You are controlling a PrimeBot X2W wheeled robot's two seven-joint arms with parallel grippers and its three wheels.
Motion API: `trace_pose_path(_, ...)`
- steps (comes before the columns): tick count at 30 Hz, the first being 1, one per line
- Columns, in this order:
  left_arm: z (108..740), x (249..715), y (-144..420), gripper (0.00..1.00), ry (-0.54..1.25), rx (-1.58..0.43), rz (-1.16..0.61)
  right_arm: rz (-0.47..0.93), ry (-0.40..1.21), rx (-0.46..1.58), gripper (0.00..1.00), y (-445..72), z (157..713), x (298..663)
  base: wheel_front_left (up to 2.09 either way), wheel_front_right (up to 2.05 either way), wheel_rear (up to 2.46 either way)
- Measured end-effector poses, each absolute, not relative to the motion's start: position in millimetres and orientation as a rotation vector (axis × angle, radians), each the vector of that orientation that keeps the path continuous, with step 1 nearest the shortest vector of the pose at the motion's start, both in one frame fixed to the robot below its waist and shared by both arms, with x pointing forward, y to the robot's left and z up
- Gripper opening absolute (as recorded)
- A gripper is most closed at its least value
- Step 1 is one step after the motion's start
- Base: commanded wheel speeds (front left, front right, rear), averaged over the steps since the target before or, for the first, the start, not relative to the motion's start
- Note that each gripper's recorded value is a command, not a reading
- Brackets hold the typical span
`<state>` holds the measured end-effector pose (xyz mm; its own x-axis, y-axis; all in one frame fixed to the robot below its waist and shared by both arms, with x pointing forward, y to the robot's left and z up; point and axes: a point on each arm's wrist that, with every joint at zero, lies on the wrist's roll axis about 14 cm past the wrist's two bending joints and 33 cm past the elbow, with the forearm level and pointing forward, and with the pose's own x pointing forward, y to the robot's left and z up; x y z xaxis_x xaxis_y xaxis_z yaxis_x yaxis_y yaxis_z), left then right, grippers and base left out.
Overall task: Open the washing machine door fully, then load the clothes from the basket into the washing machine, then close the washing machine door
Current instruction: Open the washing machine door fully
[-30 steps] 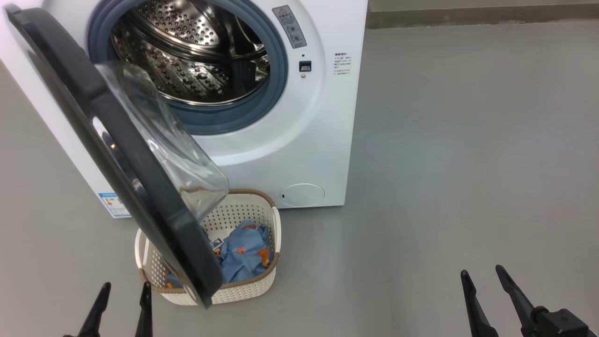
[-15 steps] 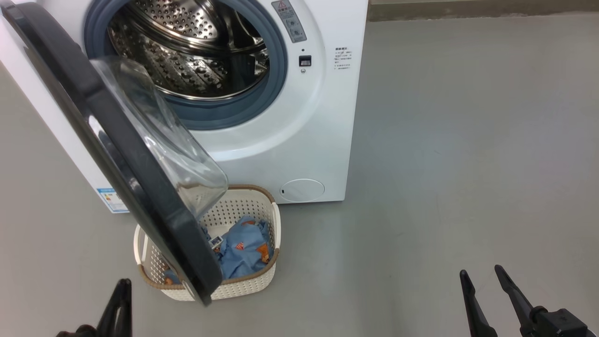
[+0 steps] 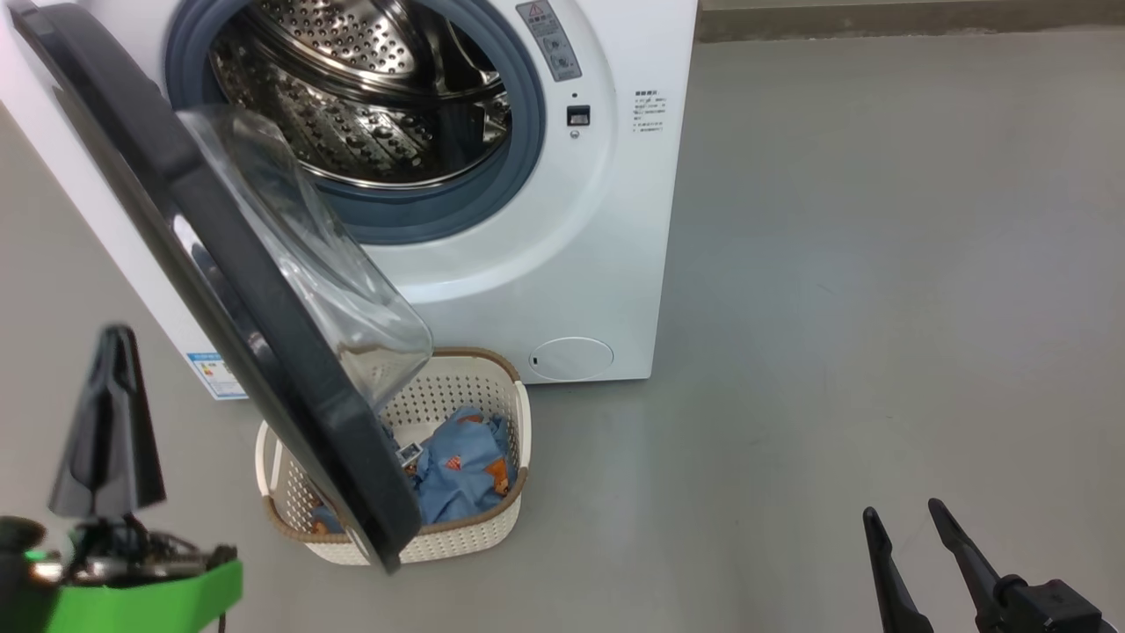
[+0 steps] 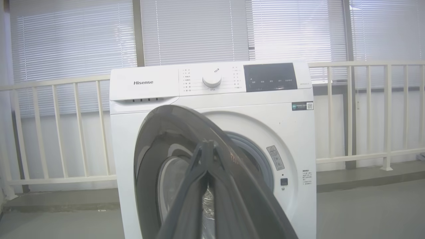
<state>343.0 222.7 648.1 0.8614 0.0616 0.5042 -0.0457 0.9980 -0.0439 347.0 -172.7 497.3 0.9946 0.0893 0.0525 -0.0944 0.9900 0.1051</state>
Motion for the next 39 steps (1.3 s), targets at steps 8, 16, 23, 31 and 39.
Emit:
trace_pose_path(8, 738.8, 325.2, 170.5, 0.00, -0.828, -0.021, -0.136, 0.092, -0.049, 0.111, 1.00, -171.9, 497.4, 345.8, 0.00, 0.00, 0.00)
trace_pose_path(16, 747.4, 317.4, 87.8, 0.00, -0.826, -0.138, -0.429, 0.086, -0.045, 0.114, 1.00, -173.0, 496.2, 345.1, 0.00, 0.00, 0.00)
trace_pose_path(23, 718.6, 317.1, 41.6, 0.00, -0.704, -0.185, -0.574, 0.094, -0.054, 0.116, 1.00, -170.2, 498.8, 350.0, 0.00, 0.00, 0.00)
trace_pose_path(31, 665.7, 312.1, 8.2, 0.00, -0.518, -0.213, -0.668, 0.105, -0.046, 0.116, 1.00, -166.5, 496.7, 352.4, 0.00, 0.00, 0.00)
trace_pose_path(39, 615.9, 309.7, -0.2, 0.00, -0.358, -0.201, -0.689, 0.118, -0.043, 0.115, 1.00, -163.0, 495.8, 354.1, 0.00, 0.00, 0.00)
